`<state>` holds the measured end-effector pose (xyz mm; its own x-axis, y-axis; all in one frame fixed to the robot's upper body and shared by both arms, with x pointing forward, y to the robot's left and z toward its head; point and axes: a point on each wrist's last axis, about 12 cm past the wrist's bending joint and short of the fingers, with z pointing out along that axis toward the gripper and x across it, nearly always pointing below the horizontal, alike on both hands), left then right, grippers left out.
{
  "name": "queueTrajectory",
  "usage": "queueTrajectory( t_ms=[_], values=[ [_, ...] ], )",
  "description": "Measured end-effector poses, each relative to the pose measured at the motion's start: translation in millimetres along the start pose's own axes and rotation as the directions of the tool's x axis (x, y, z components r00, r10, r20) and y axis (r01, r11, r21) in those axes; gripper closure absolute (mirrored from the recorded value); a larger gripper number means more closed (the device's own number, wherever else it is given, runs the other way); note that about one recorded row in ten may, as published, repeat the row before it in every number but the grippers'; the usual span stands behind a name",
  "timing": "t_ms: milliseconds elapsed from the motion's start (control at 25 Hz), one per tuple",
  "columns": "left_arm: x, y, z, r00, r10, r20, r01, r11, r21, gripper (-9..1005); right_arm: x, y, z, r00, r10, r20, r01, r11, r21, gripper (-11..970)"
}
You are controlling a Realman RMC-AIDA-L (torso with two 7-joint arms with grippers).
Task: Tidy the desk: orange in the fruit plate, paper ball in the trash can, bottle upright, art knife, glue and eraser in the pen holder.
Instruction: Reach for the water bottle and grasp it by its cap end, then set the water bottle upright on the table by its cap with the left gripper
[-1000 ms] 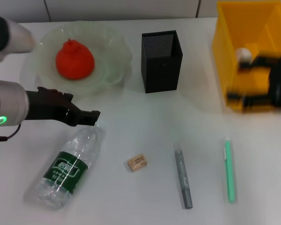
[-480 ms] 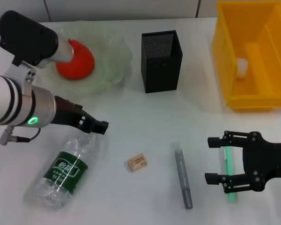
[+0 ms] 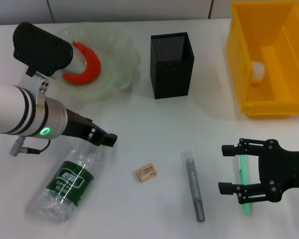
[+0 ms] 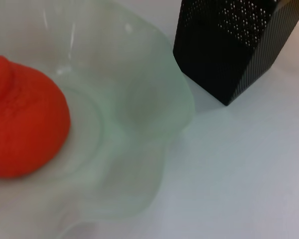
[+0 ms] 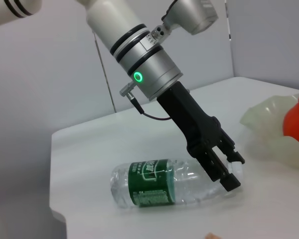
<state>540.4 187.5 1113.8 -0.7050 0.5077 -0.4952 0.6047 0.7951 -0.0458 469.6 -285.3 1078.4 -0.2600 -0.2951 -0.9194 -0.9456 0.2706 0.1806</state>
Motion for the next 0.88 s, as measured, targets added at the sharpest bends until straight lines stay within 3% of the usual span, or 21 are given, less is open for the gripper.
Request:
queueTrajectory(
  t_ms=[360, 520, 560, 720, 760, 880],
  values=[
    [-2, 1.3, 2, 1.0, 0.001, -0.027, 0.0, 1.0, 0.019, 321, 0, -1.1, 0, 1.0, 0.009, -0.003, -0.009, 1.0, 0.003, 117],
    [-4, 1.0, -2, 1.0, 0.026, -0.013, -0.026, 1.0, 0.016, 493, -1, -1.1, 0, 1.0, 0.016, -0.002, -0.016, 1.0, 0.001, 118],
    [-3, 3.0, -7, 0.999, 0.045, 0.014, -0.045, 0.999, 0.028, 536, -1, -0.8, -1, 1.0, 0.016, -0.001, -0.016, 1.0, -0.001, 118],
    [-1, 7.9, -13, 0.997, 0.051, 0.055, -0.054, 0.997, 0.059, 543, -1, -0.5, -2, 1.0, 0.016, -0.001, -0.016, 1.0, 0.001, 118],
    [6, 18.3, -23, 0.988, 0.058, 0.142, -0.075, 0.99, 0.117, 545, -1, -0.4, -2, 1.0, 0.018, -0.001, -0.018, 1.0, 0.001, 118],
    [12, 26.8, -30, 0.976, 0.069, 0.208, -0.099, 0.986, 0.137, 545, -2, -0.9, -2, 1.0, 0.024, -0.001, -0.024, 1.0, 0.0, 118]
  ],
)
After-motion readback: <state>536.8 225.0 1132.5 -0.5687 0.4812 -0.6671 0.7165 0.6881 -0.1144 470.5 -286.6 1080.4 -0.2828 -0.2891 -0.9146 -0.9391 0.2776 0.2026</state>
